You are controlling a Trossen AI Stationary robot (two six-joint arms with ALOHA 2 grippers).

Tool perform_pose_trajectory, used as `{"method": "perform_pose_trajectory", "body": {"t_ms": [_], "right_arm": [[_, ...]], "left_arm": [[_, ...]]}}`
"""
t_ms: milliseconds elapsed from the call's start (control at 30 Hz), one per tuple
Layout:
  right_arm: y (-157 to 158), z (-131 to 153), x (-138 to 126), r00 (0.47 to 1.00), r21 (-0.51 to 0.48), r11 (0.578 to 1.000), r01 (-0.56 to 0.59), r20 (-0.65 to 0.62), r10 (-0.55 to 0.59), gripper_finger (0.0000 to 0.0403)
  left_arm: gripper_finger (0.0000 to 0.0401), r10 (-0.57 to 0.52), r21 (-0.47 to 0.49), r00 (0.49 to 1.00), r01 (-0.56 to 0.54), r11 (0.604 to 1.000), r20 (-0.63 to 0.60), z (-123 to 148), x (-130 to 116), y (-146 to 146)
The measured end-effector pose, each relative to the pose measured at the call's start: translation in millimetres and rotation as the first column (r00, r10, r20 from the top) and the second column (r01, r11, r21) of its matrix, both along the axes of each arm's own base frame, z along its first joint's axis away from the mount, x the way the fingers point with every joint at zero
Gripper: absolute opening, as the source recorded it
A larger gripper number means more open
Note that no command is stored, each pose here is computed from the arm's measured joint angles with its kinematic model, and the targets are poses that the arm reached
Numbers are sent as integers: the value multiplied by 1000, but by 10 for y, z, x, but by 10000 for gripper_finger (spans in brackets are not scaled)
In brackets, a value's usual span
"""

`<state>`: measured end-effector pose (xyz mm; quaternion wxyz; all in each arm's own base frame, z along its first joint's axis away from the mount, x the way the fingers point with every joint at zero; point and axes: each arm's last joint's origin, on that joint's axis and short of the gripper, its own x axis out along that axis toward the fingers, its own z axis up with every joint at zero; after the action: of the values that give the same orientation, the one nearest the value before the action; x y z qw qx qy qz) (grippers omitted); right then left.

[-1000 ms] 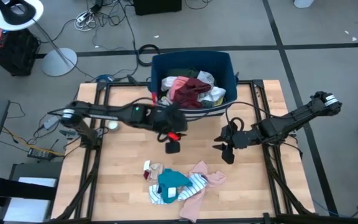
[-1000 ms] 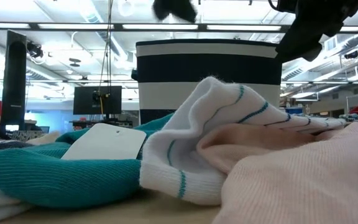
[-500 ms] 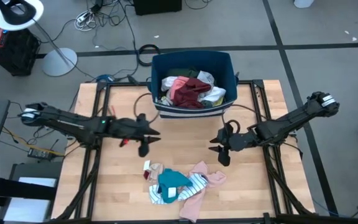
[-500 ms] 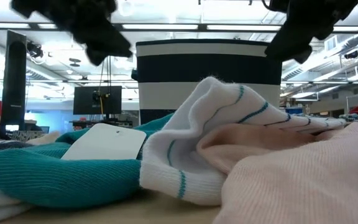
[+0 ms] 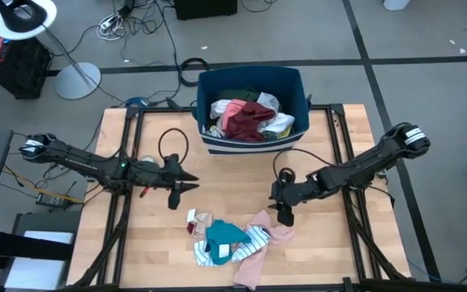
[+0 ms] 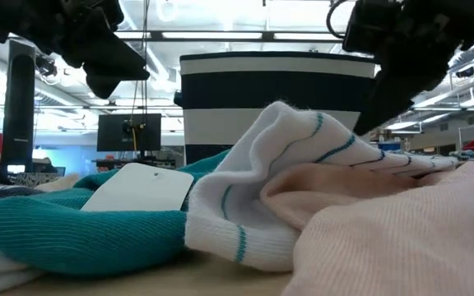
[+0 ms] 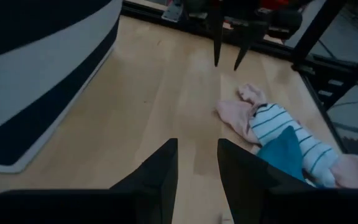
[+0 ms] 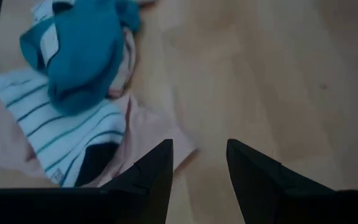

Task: Sort clothes
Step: Put the top pink sock into the blue laundry bin

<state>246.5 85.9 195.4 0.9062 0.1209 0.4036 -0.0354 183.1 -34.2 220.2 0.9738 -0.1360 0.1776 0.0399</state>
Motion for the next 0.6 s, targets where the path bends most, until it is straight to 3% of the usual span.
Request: {"method": "perform_pose_trajectory", "body": {"t_ms": [400,600], "right_arm": [[111,-251,79,992,80,995,-52,-110,61,153],[258,-240,138,990,106,992,-71,-117,83,153]], "left_arm": [[119,13,-54,998,-10,998,64,53,19,-13],[119,-11,-96,999,16,995,52,26,29,-85]]}}
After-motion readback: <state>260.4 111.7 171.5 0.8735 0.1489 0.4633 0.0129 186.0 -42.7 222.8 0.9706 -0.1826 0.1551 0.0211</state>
